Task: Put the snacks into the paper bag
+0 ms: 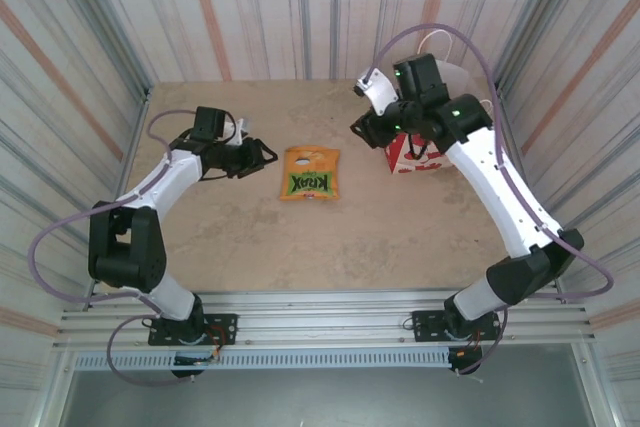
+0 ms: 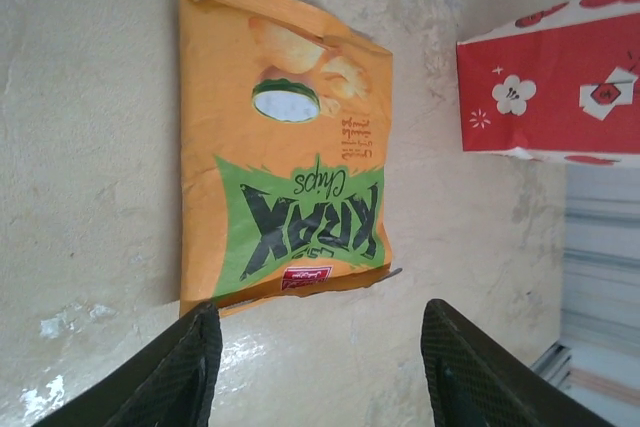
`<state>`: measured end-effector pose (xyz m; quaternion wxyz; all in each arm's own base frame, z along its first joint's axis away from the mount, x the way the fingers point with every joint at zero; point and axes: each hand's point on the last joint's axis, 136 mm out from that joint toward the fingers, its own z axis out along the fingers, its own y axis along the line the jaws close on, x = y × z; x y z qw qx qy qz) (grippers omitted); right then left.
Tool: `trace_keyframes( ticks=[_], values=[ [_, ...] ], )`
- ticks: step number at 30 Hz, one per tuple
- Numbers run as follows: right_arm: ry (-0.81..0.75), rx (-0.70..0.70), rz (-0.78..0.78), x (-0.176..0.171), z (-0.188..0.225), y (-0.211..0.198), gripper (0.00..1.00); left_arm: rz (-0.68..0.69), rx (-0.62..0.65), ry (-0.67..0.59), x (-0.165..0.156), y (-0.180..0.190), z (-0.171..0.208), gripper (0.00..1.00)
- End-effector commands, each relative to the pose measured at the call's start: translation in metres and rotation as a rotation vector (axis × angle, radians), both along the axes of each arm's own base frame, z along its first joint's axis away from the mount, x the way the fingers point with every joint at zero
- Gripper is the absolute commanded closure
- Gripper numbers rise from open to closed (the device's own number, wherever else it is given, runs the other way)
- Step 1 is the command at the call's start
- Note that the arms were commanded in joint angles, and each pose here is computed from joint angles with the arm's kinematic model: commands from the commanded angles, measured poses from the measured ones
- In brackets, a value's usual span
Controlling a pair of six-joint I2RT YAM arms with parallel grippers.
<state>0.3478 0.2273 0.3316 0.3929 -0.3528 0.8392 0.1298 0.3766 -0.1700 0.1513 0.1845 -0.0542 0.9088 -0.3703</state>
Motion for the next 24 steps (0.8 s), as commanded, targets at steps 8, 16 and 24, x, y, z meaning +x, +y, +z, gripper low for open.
trace_keyframes(
  ticks=[8, 16, 24],
  values=[
    [0.418, 0.077, -0.26, 0.003, -0.094, 0.062, 0.28, -0.002, -0.063, 0.11, 0.01, -0.008, -0.04, 0.46],
    [0.569, 0.017, -0.407, 0.022, -0.162, 0.081, 0.2, -0.004, -0.055, 0.163, 0.019, -0.01, -0.069, 0.47],
    [0.635, -0.105, -0.476, 0.036, -0.222, 0.079, 0.21, -0.008, -0.052, 0.199, 0.023, -0.012, -0.085, 0.47]
  ],
)
